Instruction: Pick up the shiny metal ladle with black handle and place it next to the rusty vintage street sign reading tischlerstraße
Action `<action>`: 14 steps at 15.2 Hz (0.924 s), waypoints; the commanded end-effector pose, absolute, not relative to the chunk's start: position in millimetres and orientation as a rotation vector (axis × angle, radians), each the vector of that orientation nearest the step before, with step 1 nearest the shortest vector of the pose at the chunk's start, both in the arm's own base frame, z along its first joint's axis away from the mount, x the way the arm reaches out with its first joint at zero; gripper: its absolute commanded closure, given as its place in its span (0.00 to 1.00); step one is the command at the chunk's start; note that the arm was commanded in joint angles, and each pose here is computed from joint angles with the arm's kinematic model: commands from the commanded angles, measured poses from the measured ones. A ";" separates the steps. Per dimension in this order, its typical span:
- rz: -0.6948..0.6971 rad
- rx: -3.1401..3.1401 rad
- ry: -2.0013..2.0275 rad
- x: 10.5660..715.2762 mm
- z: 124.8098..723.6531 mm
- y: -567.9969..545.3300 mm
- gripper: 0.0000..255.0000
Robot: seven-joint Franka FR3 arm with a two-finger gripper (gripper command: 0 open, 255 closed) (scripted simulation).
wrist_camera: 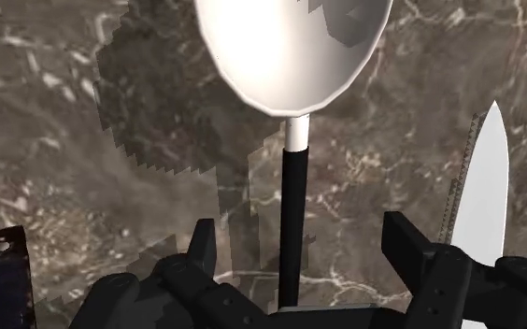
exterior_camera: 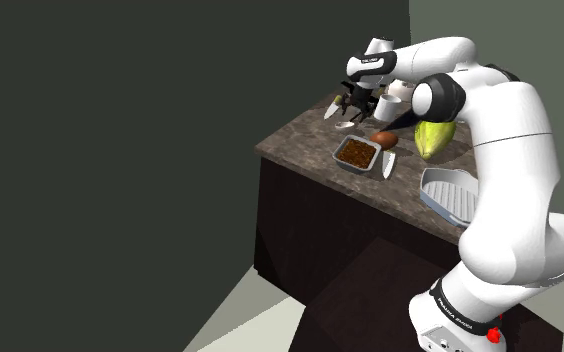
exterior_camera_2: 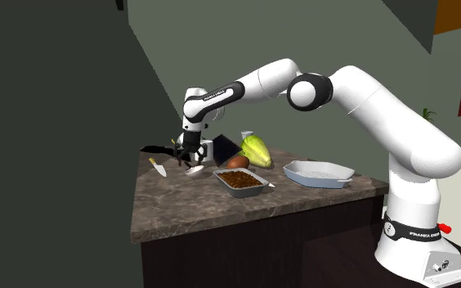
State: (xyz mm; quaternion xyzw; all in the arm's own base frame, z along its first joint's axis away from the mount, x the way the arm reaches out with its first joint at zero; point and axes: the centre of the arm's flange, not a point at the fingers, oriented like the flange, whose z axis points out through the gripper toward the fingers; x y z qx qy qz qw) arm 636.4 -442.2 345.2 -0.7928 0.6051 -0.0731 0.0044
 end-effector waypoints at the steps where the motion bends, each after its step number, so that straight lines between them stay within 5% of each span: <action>1: -0.229 -2.484 1.896 636.4 345.2 -442.2 0.00; 6: -0.229 -2.484 1.896 630.4 394.6 -438.2 0.00; 14: -0.229 -2.484 1.896 630.4 394.6 -438.2 0.00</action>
